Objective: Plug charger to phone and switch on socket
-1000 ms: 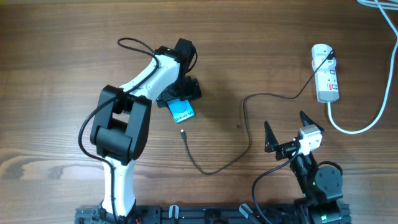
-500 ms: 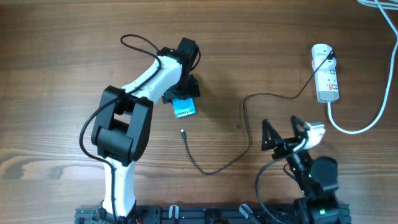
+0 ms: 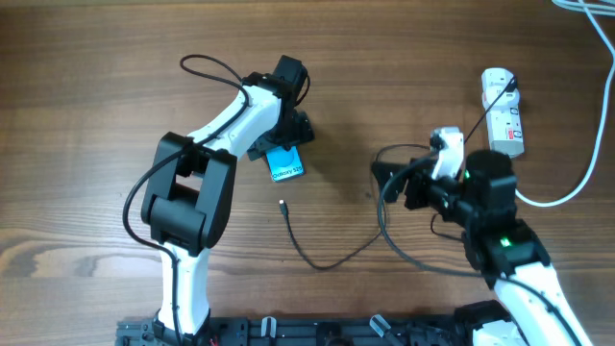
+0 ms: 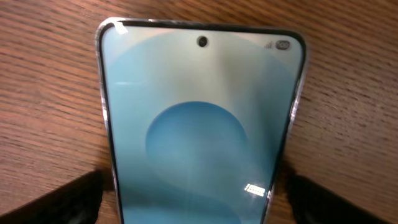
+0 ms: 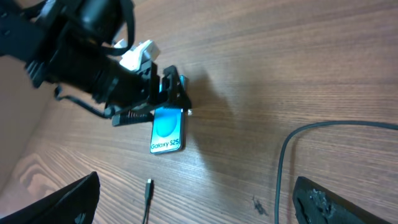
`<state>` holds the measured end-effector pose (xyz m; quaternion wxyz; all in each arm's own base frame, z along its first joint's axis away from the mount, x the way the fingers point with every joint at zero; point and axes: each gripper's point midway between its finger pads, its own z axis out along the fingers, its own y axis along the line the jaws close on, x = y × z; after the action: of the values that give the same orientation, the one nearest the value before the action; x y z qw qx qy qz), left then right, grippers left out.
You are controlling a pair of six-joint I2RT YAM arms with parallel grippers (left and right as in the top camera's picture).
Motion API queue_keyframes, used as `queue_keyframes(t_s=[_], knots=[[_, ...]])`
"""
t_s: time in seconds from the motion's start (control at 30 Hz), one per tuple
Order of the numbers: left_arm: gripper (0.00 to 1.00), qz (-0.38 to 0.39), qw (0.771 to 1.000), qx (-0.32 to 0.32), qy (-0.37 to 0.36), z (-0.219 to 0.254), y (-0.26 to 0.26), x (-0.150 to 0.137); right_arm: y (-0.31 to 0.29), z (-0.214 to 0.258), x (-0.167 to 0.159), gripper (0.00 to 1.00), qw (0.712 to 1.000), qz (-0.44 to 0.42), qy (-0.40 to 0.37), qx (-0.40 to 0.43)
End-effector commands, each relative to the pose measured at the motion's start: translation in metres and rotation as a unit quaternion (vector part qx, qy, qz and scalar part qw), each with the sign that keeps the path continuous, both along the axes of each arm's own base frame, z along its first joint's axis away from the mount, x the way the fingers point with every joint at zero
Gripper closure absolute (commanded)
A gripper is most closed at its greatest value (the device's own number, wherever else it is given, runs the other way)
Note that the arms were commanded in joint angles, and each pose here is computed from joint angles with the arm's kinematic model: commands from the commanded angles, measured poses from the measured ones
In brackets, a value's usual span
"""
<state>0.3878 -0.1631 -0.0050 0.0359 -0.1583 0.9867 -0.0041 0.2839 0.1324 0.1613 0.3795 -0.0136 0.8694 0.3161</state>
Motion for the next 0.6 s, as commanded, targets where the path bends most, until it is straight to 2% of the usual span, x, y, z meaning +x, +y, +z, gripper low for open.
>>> queue_keyframes(t_s=[0.0, 0.1, 0.13, 0.17, 0.2, 0.3, 0.37, 0.43, 0.47, 0.5, 0.57], knots=[[0.12, 0.026, 0.995, -0.004, 0.095, -0.055, 0.004, -0.040, 0.006, -0.011, 0.007, 0.00, 0.996, -0.032, 0.069, 0.053], [0.11, 0.026, 0.995, -0.004, 0.095, -0.055, 0.004, -0.040, 0.014, -0.025, 0.001, 0.00, 0.990, -0.020, 0.115, 0.073], [0.11, 0.025, 0.995, -0.004, 0.095, -0.055, 0.004, -0.041, 0.016, -0.029, -0.001, 0.04, 0.989, -0.015, 0.126, 0.074], [0.16, 0.025, 0.995, -0.004, 0.095, -0.055, 0.004, -0.041, 0.015, -0.032, -0.003, 0.13, 0.988, -0.016, 0.134, 0.071], [0.20, 0.025, 0.995, -0.004, 0.096, -0.055, 0.004, -0.041, 0.014, -0.034, -0.005, 0.16, 0.989, -0.011, 0.135, 0.064], [0.27, 0.011, 0.994, -0.001, 0.107, -0.054, 0.007, -0.046, 0.012, -0.040, -0.012, 0.16, 0.990, 0.011, 0.135, 0.033], [0.28, 0.001, 0.991, -0.013, 0.131, -0.052, 0.010, -0.054, 0.013, -0.026, -0.018, 0.16, 0.990, 0.044, 0.136, 0.010], [0.28, -0.014, 0.986, -0.060, 0.157, -0.048, 0.005, -0.061, 0.012, -0.006, -0.020, 0.15, 0.988, 0.072, 0.132, -0.022], [0.27, -0.022, 0.981, -0.091, 0.168, -0.046, 0.002, -0.063, 0.011, 0.006, -0.021, 0.11, 0.986, 0.083, 0.137, -0.036], [0.27, -0.035, 0.975, -0.129, 0.177, -0.042, -0.003, -0.064, 0.013, 0.014, -0.023, 0.06, 0.984, 0.096, 0.143, -0.036], [0.28, -0.058, 0.957, -0.214, 0.188, -0.027, -0.014, -0.065, 0.027, 0.035, -0.025, 0.04, 0.980, 0.130, 0.151, -0.002]])
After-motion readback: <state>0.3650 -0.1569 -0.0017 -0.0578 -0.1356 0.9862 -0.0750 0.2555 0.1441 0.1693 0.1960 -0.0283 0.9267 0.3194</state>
